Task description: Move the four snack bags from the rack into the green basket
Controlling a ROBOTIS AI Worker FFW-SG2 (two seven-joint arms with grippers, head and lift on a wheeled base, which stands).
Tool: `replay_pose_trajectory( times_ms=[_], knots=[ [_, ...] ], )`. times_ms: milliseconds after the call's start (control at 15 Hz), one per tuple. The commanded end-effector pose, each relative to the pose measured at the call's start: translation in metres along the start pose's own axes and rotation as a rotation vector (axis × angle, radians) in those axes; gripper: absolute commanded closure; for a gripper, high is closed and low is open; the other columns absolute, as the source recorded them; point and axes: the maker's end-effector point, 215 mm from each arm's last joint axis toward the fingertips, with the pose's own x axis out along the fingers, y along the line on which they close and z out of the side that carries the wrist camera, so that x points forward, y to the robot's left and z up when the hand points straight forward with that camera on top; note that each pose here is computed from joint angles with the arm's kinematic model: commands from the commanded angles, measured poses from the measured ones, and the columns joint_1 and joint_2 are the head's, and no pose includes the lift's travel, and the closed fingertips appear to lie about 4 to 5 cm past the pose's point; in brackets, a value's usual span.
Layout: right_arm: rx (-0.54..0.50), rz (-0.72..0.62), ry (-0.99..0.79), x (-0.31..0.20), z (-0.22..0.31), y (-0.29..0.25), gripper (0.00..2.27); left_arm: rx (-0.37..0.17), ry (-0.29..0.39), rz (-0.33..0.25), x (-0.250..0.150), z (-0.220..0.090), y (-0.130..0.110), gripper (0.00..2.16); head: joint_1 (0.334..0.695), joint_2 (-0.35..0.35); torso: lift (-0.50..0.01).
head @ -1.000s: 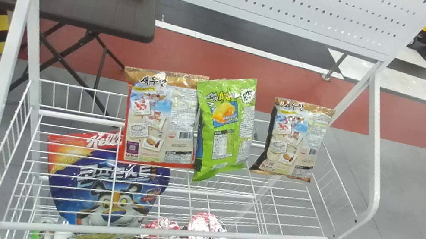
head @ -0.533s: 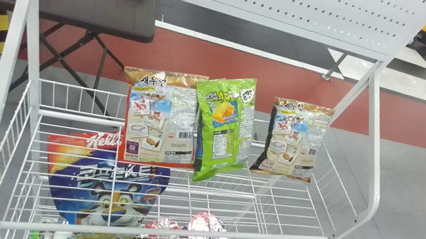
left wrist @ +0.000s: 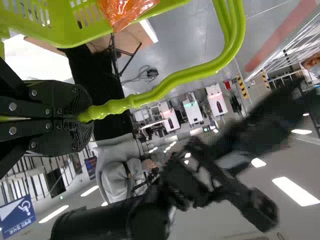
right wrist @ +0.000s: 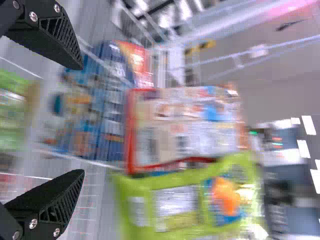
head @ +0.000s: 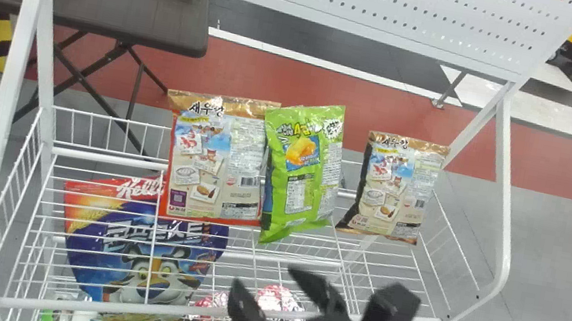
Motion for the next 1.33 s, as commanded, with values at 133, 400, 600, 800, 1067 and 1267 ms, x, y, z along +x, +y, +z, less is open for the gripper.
replay_pose_trajectory(
  times_ms=[133,400,600,800,1067,1267],
  knots=[
    [-0.109,-0.034,-0.143,0.084,0.046,0.014,0.08,-0.003,0.007,-0.001,0.001,0.0,-0.001,1.51,0.695,-0.35,0.0],
    [-0.139,-0.079,-0.131,0.137,0.048,0.015,0.08,0.008,0.012,-0.015,0.004,0.005,-0.003,1.51,0.695,-0.325,0.0],
    [-0.164,-0.076,-0.085,0.161,0.044,0.014,0.53,0.01,0.01,-0.022,0.003,0.008,-0.003,1.51,0.695,-0.275,0.0],
    [-0.164,-0.061,-0.03,0.167,0.034,0.017,2.05,0.011,0.011,-0.026,0.003,0.01,-0.004,1.51,0.695,-0.25,0.0],
    [-0.173,0.014,-0.021,0.163,0.029,0.045,2.19,0.011,0.009,-0.029,0.003,0.012,-0.003,1.51,0.695,-0.222,0.0],
    [-0.176,0.076,-0.059,0.138,0.047,0.073,2.19,0.01,0.007,-0.031,0.003,0.012,-0.003,1.51,0.695,-0.202,0.0]
  ],
)
